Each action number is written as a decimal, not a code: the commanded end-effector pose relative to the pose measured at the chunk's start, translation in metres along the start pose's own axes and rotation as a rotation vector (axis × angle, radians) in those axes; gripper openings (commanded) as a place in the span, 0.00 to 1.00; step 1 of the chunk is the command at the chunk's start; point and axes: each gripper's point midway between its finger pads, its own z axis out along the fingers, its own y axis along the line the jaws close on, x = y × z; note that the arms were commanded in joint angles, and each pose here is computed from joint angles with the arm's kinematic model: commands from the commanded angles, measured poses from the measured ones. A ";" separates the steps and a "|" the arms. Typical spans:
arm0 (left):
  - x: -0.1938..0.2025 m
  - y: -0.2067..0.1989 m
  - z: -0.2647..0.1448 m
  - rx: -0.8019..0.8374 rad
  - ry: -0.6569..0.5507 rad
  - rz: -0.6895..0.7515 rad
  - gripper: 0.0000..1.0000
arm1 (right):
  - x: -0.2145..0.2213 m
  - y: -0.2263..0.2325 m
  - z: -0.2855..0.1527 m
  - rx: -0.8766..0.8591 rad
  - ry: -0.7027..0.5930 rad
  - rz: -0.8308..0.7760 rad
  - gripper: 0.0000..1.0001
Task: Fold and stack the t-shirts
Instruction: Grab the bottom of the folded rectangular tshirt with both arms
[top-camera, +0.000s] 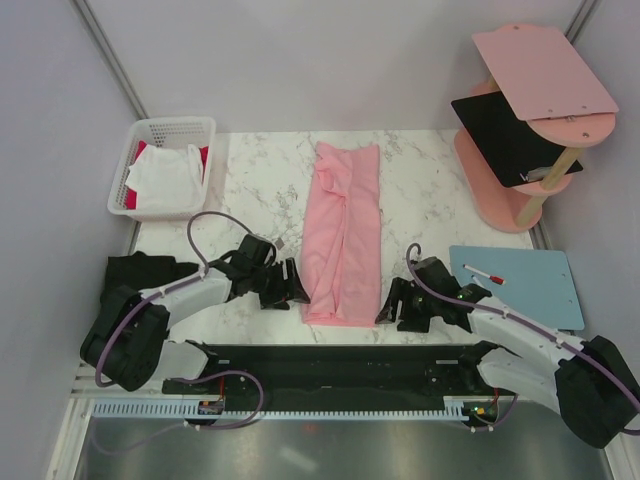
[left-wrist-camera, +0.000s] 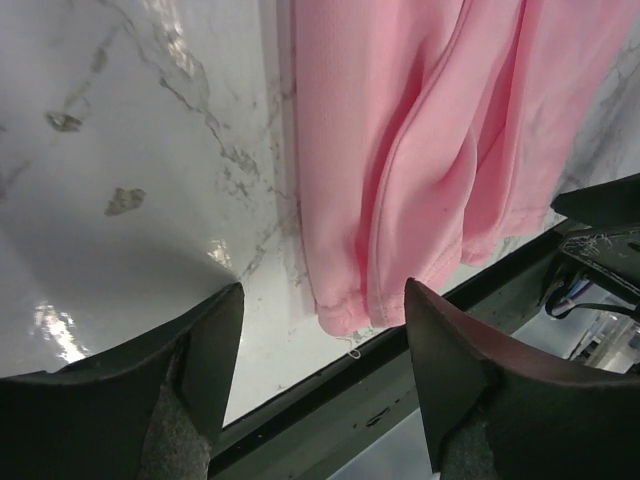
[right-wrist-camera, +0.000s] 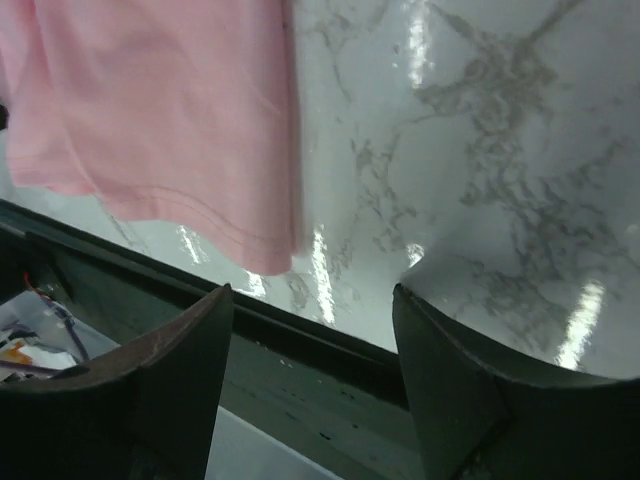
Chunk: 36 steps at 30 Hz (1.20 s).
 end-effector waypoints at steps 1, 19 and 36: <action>0.014 0.003 0.009 -0.035 0.027 -0.038 0.70 | 0.007 0.024 0.014 -0.178 0.026 0.086 0.72; 0.039 -0.002 0.031 -0.037 0.114 -0.004 0.08 | 0.002 0.019 0.047 -0.184 0.008 0.095 0.00; -0.026 -0.077 -0.013 0.027 -0.042 0.108 0.02 | -0.076 0.082 -0.009 -0.227 -0.269 -0.152 0.00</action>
